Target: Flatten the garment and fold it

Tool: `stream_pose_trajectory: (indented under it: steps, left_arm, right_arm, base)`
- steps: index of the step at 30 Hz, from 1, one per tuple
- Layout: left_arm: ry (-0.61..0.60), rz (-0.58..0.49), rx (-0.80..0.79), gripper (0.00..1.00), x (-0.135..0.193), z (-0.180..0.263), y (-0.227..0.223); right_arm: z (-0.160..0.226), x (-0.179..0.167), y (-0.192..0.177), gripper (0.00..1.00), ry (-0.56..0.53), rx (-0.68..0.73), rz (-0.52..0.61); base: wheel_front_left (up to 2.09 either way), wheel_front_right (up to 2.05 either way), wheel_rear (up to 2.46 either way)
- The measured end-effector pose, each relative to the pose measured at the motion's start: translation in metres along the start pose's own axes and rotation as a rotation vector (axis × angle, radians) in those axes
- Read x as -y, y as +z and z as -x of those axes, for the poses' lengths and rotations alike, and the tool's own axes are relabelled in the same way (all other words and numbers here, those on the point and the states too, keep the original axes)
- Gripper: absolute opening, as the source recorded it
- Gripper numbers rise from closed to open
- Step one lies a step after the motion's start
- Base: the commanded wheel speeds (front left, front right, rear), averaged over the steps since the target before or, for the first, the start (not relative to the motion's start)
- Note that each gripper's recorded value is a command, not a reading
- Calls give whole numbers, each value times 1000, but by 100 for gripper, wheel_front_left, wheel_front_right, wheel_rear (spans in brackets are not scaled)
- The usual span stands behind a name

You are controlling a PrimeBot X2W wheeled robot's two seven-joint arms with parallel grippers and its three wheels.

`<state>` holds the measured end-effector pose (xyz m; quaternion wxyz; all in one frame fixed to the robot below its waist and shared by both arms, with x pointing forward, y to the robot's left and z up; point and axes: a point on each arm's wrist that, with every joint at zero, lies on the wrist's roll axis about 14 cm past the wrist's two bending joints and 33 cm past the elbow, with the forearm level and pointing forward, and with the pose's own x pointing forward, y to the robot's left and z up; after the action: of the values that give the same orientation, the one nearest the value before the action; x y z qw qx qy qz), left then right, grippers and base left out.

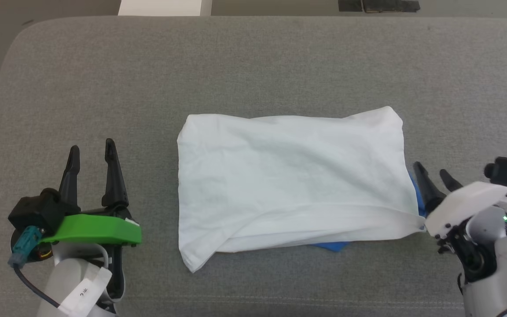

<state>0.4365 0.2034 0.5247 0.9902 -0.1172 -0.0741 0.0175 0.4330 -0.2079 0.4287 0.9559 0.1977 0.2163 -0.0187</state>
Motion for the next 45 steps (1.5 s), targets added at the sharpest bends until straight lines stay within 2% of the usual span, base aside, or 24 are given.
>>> stream_pose_trajectory:
  steps: [7, 14, 15, 16, 17, 18, 19, 20, 28, 34, 40, 45]
  left_arm:
    - [21, -20, -8, 100, -5, 0, -7]
    - [31, -31, -14, 100, -10, 2, -10]
    - [33, -30, -13, 100, -10, 2, -10]
    - [31, -29, -13, 100, -10, 2, -10]
    - [31, -28, -11, 100, -10, 2, -9]
    - [32, -28, -10, 100, -10, 3, -9]
    - [34, -27, -10, 100, -11, 3, -9]
    - [34, -25, -10, 100, -11, 3, -9]
    - [30, -25, -8, 100, -9, 5, -8]
    - [17, -23, -5, 100, -6, 7, -7]
    - [4, -24, -6, 100, -1, 6, -7]
    - [-6, -21, -18, 100, 2, 7, -11]
  right_arm:
    - [-23, 1, -38, 100, -23, -201, -19]
    - [-34, -2, -55, 100, -29, -332, -20]
    - [-34, -3, -56, 93, -25, -349, -16]
    - [-35, -5, -57, 75, -18, -365, -23]
    - [-35, -8, -58, 42, -7, -379, -32]
    - [-35, -12, -59, 34, 4, -388, -39]
    - [-35, -13, -59, 14, 12, -391, -41]
    - [-35, -16, -59, 2, 19, -384, -46]
    - [-32, -10, -50, 0, -6, -278, -76]
    - [-16, 44, -21, 0, -163, -127, -64]
    - [12, 95, 4, 0, -321, -34, 2]
    - [24, 101, 19, 0, -344, 3, 63]
  base:
    - [0, 0, 0]
    - [0, 0, 0]
    - [0, 0, 0]
    - [0, 0, 0]
    - [0, 0, 0]
    - [0, 0, 0]
    - [0, 0, 0]
    - [0, 0, 0]
    - [0, 0, 0]
    - [0, 0, 0]
    - [0, 0, 0]
    - [0, 0, 0]
